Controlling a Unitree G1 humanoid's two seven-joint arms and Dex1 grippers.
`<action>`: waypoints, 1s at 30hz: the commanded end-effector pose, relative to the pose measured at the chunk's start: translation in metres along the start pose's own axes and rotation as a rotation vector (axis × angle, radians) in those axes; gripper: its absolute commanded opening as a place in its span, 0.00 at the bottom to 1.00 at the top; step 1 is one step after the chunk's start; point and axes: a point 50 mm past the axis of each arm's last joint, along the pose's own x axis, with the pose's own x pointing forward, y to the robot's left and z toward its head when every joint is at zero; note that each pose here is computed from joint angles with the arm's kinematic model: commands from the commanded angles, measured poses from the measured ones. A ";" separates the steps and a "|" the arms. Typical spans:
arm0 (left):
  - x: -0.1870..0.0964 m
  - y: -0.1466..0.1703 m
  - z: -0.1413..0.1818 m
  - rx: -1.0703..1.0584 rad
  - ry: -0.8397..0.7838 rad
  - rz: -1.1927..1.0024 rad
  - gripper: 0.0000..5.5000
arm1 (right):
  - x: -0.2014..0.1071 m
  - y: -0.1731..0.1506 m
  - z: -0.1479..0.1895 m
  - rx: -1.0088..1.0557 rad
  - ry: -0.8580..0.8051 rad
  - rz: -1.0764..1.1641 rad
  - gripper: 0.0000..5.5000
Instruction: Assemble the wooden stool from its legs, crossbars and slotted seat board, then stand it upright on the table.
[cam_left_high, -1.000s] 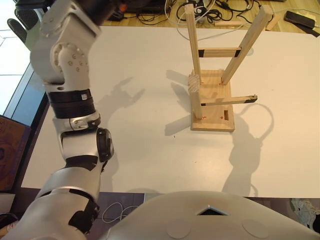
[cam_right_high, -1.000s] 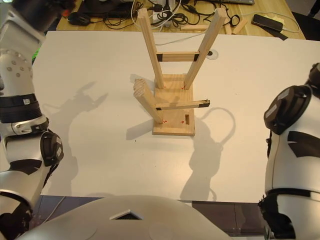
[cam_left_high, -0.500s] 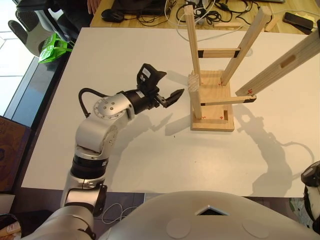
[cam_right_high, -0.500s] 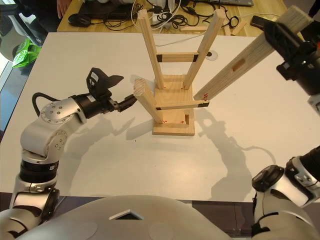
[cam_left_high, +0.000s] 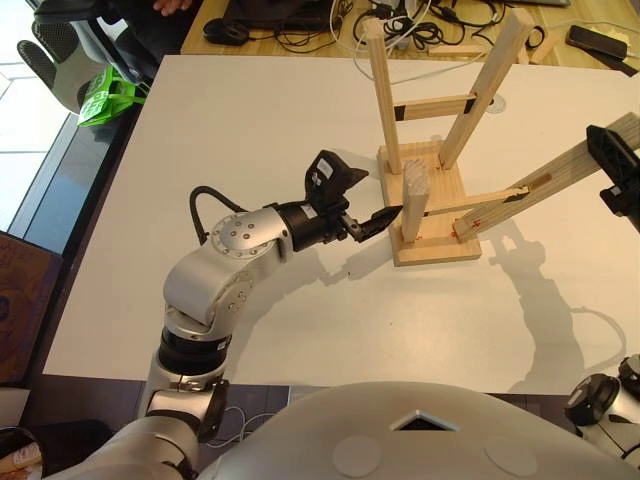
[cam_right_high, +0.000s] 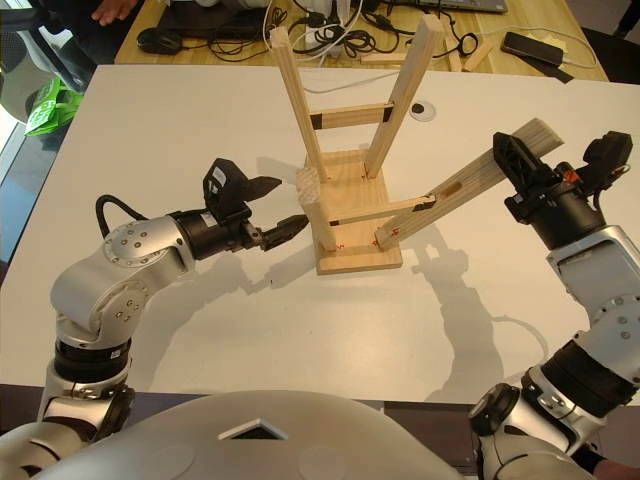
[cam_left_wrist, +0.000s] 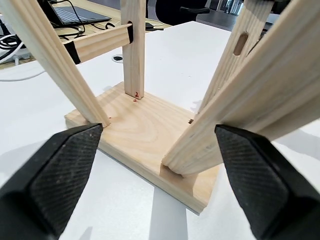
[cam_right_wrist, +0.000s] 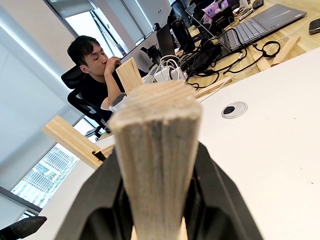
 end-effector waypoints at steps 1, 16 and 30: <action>0.004 -0.009 0.004 -0.008 0.003 -0.048 0.76 | 0.001 0.000 0.004 -0.068 0.022 0.000 0.18; 0.008 0.001 0.008 -0.015 0.002 0.020 0.76 | 0.020 -0.024 0.025 -0.112 -0.015 0.037 0.18; 0.006 0.013 0.011 -0.007 0.001 0.060 0.76 | 0.033 -0.023 0.034 -0.222 0.013 0.125 0.18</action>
